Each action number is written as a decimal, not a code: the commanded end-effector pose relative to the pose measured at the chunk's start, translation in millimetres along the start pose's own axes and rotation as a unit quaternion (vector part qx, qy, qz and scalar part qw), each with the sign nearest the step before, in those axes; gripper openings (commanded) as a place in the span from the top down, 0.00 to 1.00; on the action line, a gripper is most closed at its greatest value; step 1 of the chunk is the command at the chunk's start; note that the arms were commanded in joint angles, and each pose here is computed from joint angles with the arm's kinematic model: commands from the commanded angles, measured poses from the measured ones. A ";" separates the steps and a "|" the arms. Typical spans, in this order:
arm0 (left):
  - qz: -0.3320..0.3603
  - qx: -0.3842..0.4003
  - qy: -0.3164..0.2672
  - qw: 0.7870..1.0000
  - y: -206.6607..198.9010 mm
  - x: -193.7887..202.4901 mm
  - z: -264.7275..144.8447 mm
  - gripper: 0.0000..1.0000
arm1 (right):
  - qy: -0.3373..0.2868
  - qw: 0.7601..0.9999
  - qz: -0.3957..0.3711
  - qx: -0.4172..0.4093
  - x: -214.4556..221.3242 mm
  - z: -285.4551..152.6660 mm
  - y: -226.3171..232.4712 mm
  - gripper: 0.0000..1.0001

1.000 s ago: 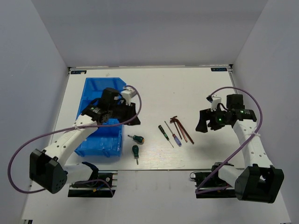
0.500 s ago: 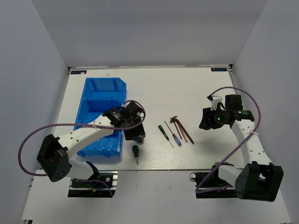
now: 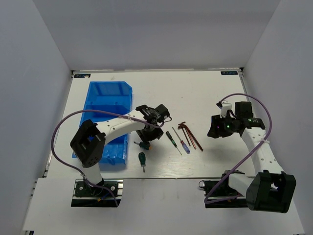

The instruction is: Sort the tools into containers

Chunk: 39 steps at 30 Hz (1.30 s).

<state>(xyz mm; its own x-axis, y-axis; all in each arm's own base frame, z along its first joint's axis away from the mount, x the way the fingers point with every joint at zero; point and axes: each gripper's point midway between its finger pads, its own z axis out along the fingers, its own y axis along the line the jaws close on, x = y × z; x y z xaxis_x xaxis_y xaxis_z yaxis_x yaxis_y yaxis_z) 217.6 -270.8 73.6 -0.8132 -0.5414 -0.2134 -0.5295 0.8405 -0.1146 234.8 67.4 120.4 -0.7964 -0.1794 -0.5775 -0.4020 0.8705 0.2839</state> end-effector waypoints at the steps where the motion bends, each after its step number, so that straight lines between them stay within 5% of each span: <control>1: -0.022 -0.005 -0.042 0.999 -7.8 -14.5 -15.1 0.35 | -0.013 1.000 -0.009 -0.004 1.2 -0.4 2.7 0.43; 32: 0.002 -0.117 -0.096 0.989 41.3 -20.5 56.7 0.30 | -0.001 1.000 0.000 -0.001 -1.5 -2.8 1.0 0.42; 35: 0.003 -0.118 -0.101 0.988 40.8 -21.8 60.6 0.43 | 0.000 1.000 0.001 -0.002 -1.4 -3.6 1.4 0.42; 37: 0.001 -0.113 -0.106 0.988 36.5 -24.4 58.8 0.67 | -0.001 1.000 -0.001 -0.001 -1.9 -4.4 1.3 0.42; 39: 0.003 -0.101 -0.113 0.988 30.2 -25.2 53.2 0.80 | -0.002 1.000 -0.003 -0.001 -1.8 -4.8 1.9 0.42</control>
<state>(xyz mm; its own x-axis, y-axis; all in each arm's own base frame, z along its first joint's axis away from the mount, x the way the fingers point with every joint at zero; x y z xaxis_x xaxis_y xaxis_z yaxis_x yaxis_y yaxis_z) 221.6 -226.9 18.8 -0.7846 -0.4964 -0.3714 -0.5690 0.8145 0.1134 227.8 67.0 110.4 -0.8183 -0.1806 -0.5457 -0.3912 0.8706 0.2985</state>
